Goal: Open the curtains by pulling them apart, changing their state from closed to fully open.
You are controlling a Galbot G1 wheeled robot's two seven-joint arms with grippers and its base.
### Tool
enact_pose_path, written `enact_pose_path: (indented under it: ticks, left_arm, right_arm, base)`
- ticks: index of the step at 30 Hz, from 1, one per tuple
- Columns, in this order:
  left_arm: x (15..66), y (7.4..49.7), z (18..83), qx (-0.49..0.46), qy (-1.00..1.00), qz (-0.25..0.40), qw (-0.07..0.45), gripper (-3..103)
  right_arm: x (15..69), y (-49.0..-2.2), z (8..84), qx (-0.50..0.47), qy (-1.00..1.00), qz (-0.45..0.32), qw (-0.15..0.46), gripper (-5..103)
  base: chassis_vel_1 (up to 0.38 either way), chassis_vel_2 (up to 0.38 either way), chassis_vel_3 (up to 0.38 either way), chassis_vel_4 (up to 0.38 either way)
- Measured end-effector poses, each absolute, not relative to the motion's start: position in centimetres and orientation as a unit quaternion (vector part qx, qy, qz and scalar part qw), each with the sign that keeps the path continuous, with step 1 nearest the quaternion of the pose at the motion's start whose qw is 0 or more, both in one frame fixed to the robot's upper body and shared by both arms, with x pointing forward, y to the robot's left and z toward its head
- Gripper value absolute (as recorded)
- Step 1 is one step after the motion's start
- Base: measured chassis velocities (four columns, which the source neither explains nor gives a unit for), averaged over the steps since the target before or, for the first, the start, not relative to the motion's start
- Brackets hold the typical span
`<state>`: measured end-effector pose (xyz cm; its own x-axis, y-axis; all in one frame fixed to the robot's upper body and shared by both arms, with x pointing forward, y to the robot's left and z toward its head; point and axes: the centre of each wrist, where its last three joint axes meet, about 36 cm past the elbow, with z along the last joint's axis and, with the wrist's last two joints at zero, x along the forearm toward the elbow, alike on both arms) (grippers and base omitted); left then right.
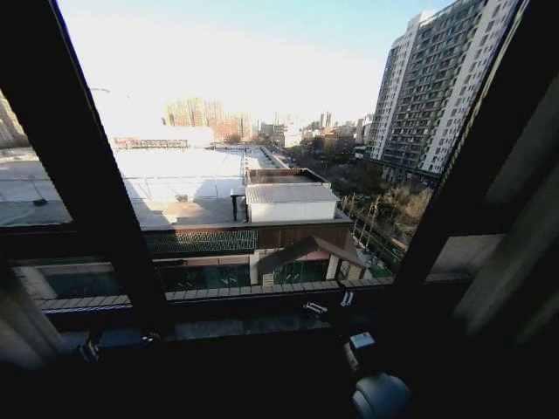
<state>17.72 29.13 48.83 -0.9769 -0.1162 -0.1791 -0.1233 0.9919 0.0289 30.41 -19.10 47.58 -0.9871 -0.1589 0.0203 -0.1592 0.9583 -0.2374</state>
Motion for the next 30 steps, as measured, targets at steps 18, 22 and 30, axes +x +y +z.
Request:
enact_pose_path:
  ticks: [18, 22, 30]
  left_arm:
    - [17.79, 29.22, 48.71, -0.062, 0.994, 0.020, 0.087, 100]
    - [17.79, 29.22, 48.69, -0.062, 0.994, 0.020, 0.087, 100]
    - [17.76, 29.33, 48.77, -0.064, 0.995, 0.017, 0.076, 100]
  right_arm:
    - [30.59, -18.85, 47.35, 0.085, -0.989, 0.119, 0.002, 100]
    - [30.60, -18.83, 47.34, 0.085, -0.989, 0.118, 0.002, 100]
    - [30.62, -18.75, 47.25, 0.085, -0.990, 0.115, 0.002, 100]
  base:
    - [0.359, 0.352, -0.347, -0.346]
    - [0.342, 0.365, -0.335, -0.363]
    - [0.371, 0.354, -0.371, -0.349]
